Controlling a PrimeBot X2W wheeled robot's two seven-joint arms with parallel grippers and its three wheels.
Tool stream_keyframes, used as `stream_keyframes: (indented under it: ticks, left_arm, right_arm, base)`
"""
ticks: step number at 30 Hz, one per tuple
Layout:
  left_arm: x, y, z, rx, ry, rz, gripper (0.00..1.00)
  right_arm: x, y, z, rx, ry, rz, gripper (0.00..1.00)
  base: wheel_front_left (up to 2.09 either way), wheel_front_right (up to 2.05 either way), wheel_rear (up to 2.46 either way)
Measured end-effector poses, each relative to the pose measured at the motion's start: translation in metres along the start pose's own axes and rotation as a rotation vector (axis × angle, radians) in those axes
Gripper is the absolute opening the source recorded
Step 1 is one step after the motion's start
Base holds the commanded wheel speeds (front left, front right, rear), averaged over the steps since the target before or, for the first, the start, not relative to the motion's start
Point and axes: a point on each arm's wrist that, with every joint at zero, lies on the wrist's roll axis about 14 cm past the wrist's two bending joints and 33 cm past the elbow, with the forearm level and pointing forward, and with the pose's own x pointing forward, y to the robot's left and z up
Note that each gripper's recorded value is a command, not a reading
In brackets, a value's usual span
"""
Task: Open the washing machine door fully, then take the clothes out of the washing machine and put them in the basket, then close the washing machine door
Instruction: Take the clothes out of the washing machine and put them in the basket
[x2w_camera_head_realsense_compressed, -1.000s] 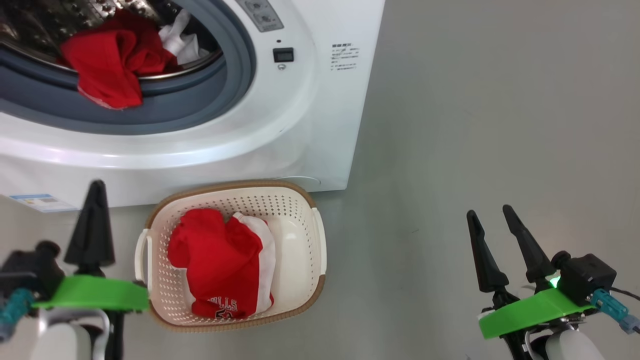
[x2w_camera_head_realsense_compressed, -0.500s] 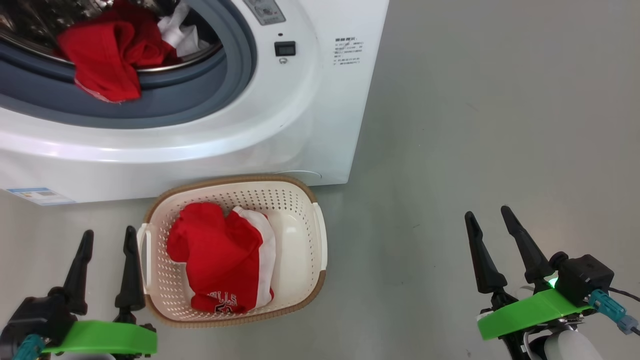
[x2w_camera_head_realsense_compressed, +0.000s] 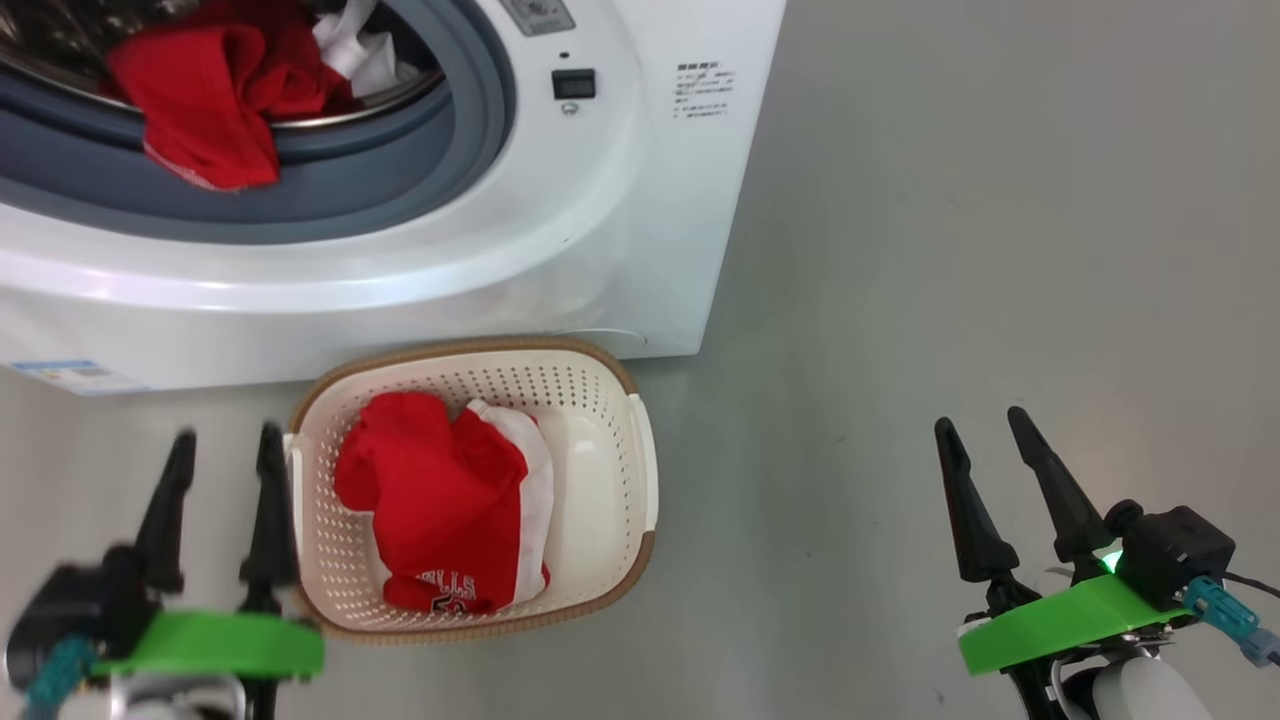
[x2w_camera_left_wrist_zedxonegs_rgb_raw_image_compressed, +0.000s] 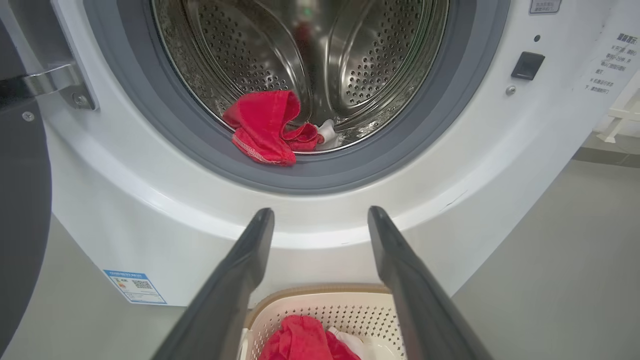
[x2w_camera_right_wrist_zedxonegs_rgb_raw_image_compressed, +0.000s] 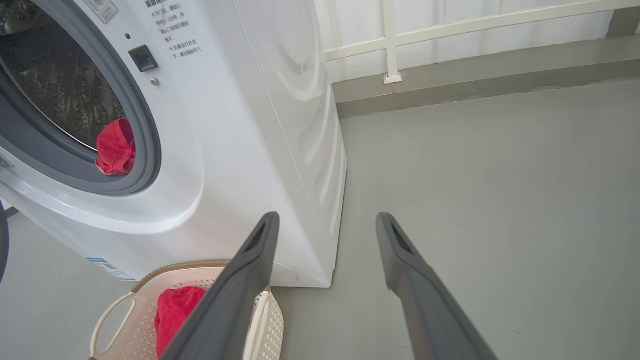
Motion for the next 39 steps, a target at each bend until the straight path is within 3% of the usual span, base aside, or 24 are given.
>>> stream_keyframes:
  ticks: [9, 16, 27, 39]
  left_arm:
    - [0.078, -0.013, 0.046, 0.047, -0.125, -0.056, 1.0]
    - [0.131, -0.015, 0.056, 0.07, -0.135, -0.064, 1.0]
    - [0.212, -0.028, 0.039, 0.134, -0.05, -0.092, 1.0]
    - [0.256, -0.024, 0.004, 0.179, 0.065, -0.05, 1.0]
  right_arm:
    - [0.02, 0.003, -0.008, 0.004, 0.011, 0.016, 1.0]
    - [0.033, 0.0, -0.014, 0.007, 0.021, 0.012, 1.0]
    - [0.046, -0.021, -0.03, 0.011, 0.051, -0.036, 1.0]
    - [0.044, -0.043, -0.038, 0.011, 0.072, -0.094, 1.0]
  base:
    - [0.0, 0.0, 0.0]
    - [0.0, 0.0, 0.0]
    - [0.0, 0.0, 0.0]
    - [0.0, 0.0, 0.0]
